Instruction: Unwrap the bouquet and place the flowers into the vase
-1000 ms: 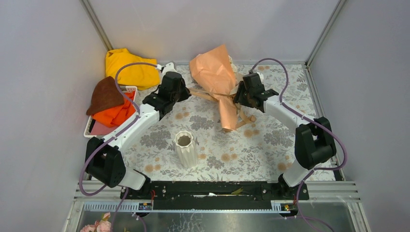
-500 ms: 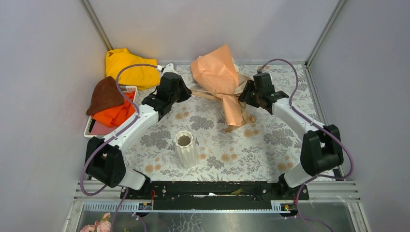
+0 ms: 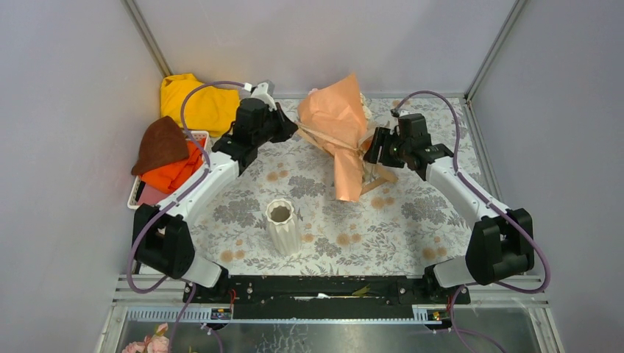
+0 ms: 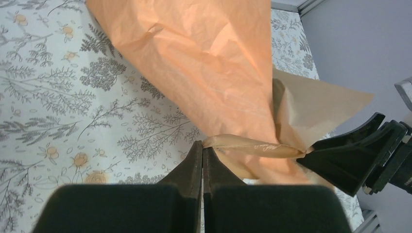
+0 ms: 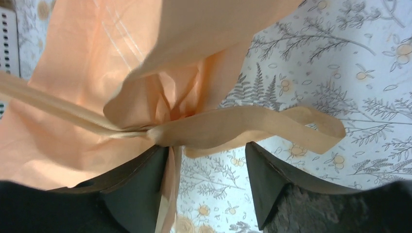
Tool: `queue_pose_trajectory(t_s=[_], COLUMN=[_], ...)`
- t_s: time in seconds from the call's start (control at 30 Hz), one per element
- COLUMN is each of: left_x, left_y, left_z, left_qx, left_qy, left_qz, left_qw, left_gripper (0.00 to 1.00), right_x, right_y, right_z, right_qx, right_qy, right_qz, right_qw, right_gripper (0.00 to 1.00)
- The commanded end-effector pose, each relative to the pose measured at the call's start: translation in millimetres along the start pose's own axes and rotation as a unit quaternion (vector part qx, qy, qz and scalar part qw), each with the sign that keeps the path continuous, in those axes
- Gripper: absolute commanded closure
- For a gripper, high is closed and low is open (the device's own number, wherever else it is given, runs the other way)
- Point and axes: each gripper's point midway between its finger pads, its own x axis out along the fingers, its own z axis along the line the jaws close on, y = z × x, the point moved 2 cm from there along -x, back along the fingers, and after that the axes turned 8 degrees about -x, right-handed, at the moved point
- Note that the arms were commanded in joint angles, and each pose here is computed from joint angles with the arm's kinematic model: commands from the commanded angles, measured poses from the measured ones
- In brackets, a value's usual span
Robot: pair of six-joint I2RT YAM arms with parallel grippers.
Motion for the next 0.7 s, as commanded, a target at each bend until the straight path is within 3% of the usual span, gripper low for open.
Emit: queue_pose_trajectory(t_s=[0.0,0.1,0.23,0.47,0.57,0.67], left_x=[13.1,21.8,31.8,39.8,39.9,39.6], left_y=[-10.7,1.3,14.9,26.1,28.9,29.5], left_z=[-23.5,-25.3,-26.8,-38.6,-54.5,-68.5], left_qx=[0.052,0.061,0.071,0.079,0.091,0.101], left_qy=[0.038,0.042,0.042,0.049,0.064,0.071], left_qz=[-0.015,0.002,0.018,0.027,0.028,0.027], left_qw=[0.998,0.997,0.996,0.995,0.993,0.992], left_gripper=[1.00,1.00,1.00,1.00,1.00,1.00], right_x=[-27.9,-44.9,-60.4,-43.0,-30.7,-21.0], right_y=[-19.7,-26.8,-33.6,-7.8,9.0,25.5], right_z=[26.0,43.3,50.0,58.3,70.6,86.6], right_qx=[-0.053,-0.058,-0.054,-0.046,-0.063,-0.082], right_qy=[-0.046,-0.092,-0.102,-0.124,-0.125,-0.135], right_qz=[-0.029,-0.054,-0.075,-0.032,-0.003,0.021], right_qw=[0.997,0.993,0.990,0.991,0.990,0.987], right_gripper=[0.32,0.24,0.22,0.37,0.51,0.51])
